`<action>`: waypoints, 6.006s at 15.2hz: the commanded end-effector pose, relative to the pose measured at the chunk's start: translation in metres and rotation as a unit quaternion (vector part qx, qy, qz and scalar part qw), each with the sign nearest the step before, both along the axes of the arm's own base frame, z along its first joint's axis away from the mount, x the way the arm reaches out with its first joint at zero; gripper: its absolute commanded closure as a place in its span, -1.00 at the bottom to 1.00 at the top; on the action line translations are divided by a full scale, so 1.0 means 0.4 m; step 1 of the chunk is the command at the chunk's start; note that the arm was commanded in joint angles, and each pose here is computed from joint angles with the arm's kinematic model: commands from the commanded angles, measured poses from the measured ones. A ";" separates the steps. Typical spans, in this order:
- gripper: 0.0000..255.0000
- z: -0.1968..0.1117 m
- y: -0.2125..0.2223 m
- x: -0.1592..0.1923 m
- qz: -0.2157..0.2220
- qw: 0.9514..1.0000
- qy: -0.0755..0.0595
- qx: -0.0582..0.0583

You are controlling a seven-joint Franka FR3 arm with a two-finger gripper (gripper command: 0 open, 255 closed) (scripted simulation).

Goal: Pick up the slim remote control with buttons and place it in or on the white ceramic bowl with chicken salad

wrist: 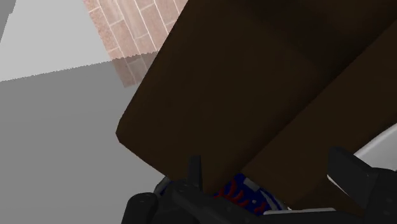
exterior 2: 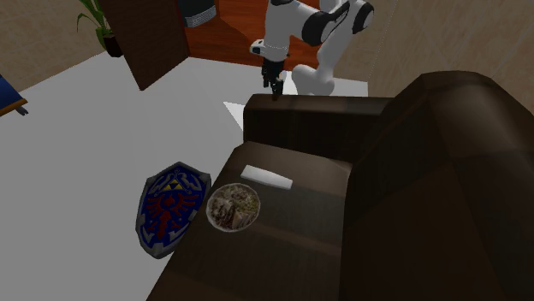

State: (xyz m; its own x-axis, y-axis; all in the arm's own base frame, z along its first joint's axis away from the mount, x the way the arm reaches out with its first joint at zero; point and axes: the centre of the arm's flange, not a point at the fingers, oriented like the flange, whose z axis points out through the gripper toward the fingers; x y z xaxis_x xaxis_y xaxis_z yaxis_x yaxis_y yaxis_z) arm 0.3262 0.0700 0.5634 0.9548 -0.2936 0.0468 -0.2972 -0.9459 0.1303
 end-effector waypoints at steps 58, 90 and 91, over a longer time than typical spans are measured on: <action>1.00 -0.484 0.425 0.433 -0.368 0.927 -0.024 0.066; 1.00 -0.204 0.509 0.786 -0.368 0.927 -0.024 0.066; 1.00 -0.204 0.517 0.818 -0.368 0.927 -0.024 0.066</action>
State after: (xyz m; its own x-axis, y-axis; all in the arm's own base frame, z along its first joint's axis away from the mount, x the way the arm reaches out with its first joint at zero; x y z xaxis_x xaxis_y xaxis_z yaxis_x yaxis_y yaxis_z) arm 0.6396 0.2743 0.4839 0.4934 -0.8698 -0.0002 -0.8698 -0.4933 -0.0039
